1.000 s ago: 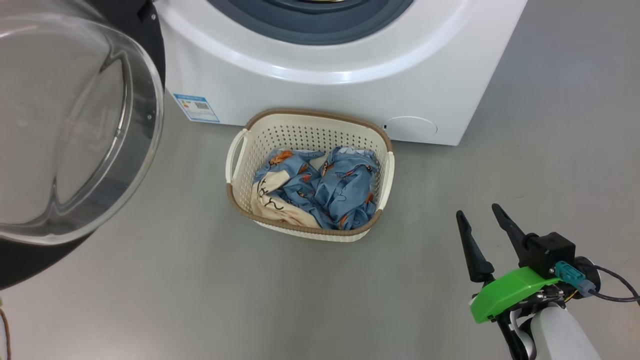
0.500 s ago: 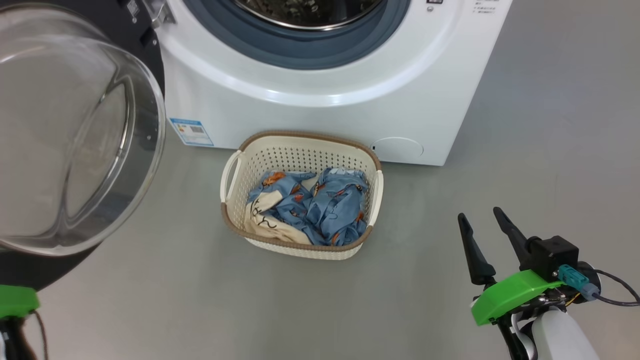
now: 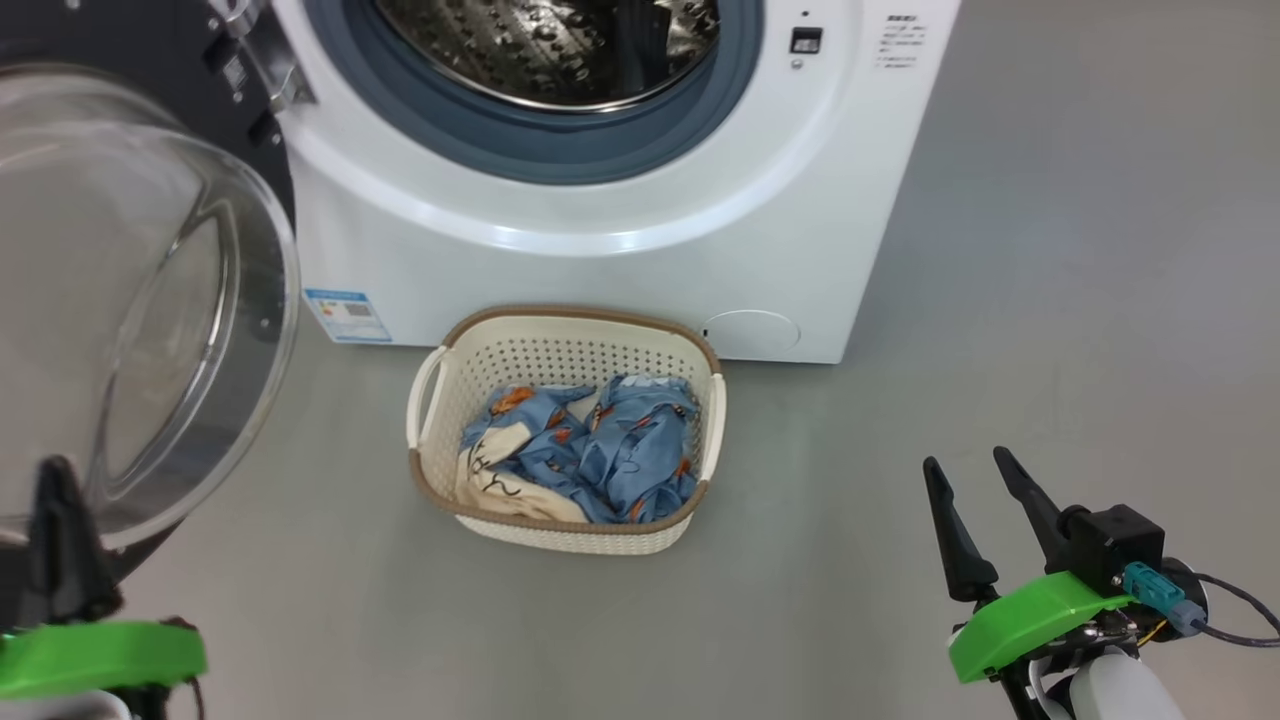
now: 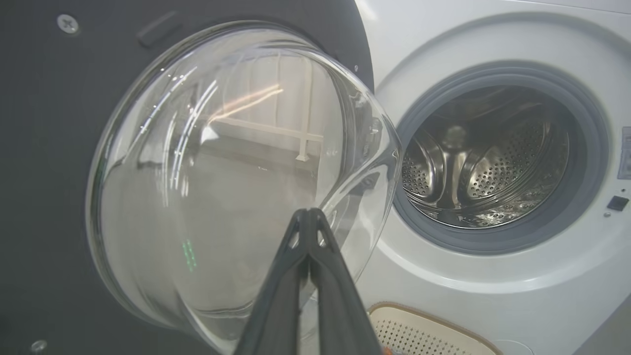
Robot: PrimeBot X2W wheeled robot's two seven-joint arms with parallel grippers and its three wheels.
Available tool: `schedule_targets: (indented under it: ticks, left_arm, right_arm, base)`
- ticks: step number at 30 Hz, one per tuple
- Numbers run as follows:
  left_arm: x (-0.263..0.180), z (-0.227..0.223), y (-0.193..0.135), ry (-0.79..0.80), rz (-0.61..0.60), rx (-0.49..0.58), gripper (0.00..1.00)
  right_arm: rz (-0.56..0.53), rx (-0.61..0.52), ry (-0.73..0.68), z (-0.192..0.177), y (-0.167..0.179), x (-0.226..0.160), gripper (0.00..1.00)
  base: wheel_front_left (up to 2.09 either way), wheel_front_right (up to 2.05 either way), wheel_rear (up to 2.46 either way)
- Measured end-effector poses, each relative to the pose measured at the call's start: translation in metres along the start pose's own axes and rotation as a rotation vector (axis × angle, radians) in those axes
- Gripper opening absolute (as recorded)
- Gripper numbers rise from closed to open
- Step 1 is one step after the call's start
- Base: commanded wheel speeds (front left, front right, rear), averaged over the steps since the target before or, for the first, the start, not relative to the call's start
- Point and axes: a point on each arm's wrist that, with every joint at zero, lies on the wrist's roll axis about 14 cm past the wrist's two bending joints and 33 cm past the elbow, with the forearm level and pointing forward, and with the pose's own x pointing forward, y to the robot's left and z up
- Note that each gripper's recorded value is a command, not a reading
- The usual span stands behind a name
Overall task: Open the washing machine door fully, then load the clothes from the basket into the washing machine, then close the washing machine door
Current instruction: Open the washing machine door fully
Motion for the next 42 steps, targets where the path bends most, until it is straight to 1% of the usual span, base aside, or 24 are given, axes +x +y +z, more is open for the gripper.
schedule_targets:
  ticks: [6, 7, 8, 9, 10, 11, 12, 17, 25, 28, 34, 42]
  left_arm:
    - [-0.011, -0.021, -0.032, 0.063, -0.101, -0.004, 0.00]
    - [-0.012, -0.023, -0.037, 0.071, -0.115, -0.006, 0.11]
    - [-0.013, -0.025, -0.041, 0.076, -0.129, -0.009, 0.26]
    - [-0.015, -0.027, -0.046, 0.084, -0.144, -0.011, 0.39]
    - [-0.016, -0.030, -0.051, 0.091, -0.158, -0.014, 0.49]
    - [-0.016, -0.031, -0.056, 0.095, -0.172, -0.016, 0.79]
    - [-0.017, -0.032, -0.061, 0.099, -0.189, -0.017, 1.00]
    - [-0.020, -0.036, -0.078, 0.110, -0.246, -0.021, 1.00]
    - [-0.027, -0.050, -0.105, 0.154, -0.343, -0.016, 1.00]
    - [-0.029, -0.056, -0.107, 0.175, -0.367, 0.005, 1.00]
    - [-0.038, -0.063, -0.112, 0.201, -0.391, 0.007, 1.00]
    - [-0.045, -0.066, -0.108, 0.215, -0.378, 0.007, 1.00]
  right_arm:
    - [-0.022, -0.015, -0.051, 0.018, -0.008, -0.009, 1.00]
    - [-0.028, -0.017, -0.059, 0.021, -0.010, -0.011, 1.00]
    - [-0.034, -0.019, -0.066, 0.024, -0.011, -0.013, 1.00]
    - [-0.040, -0.021, -0.071, 0.025, -0.014, -0.016, 1.00]
    - [-0.047, -0.022, -0.071, 0.025, -0.016, -0.020, 1.00]
    - [-0.054, -0.022, -0.070, 0.025, -0.018, -0.023, 1.00]
    - [-0.061, -0.022, -0.071, 0.025, -0.020, -0.027, 1.00]
    - [-0.093, -0.033, -0.111, 0.039, -0.029, -0.039, 1.00]
    - [-0.143, -0.042, -0.140, 0.048, -0.043, -0.060, 1.00]
    - [-0.159, -0.044, -0.149, 0.050, -0.047, -0.067, 1.00]
    - [-0.168, -0.050, -0.176, 0.059, -0.048, -0.072, 1.00]
    - [-0.167, -0.047, -0.166, 0.055, -0.047, -0.074, 1.00]
  base:
    - [0.00, 0.00, 0.00]
    - [0.00, 0.00, 0.00]
    - [0.00, 0.00, 0.00]
    - [0.00, 0.00, 0.00]
    - [0.00, 0.00, 0.00]
    - [0.00, 0.00, 0.00]
    - [0.00, 0.00, 0.00]
    - [0.00, 0.00, 0.00]
    - [0.00, 0.00, 0.00]
    - [0.00, 0.00, 0.00]
    - [0.00, 0.00, 0.00]
    - [0.00, 0.00, 0.00]
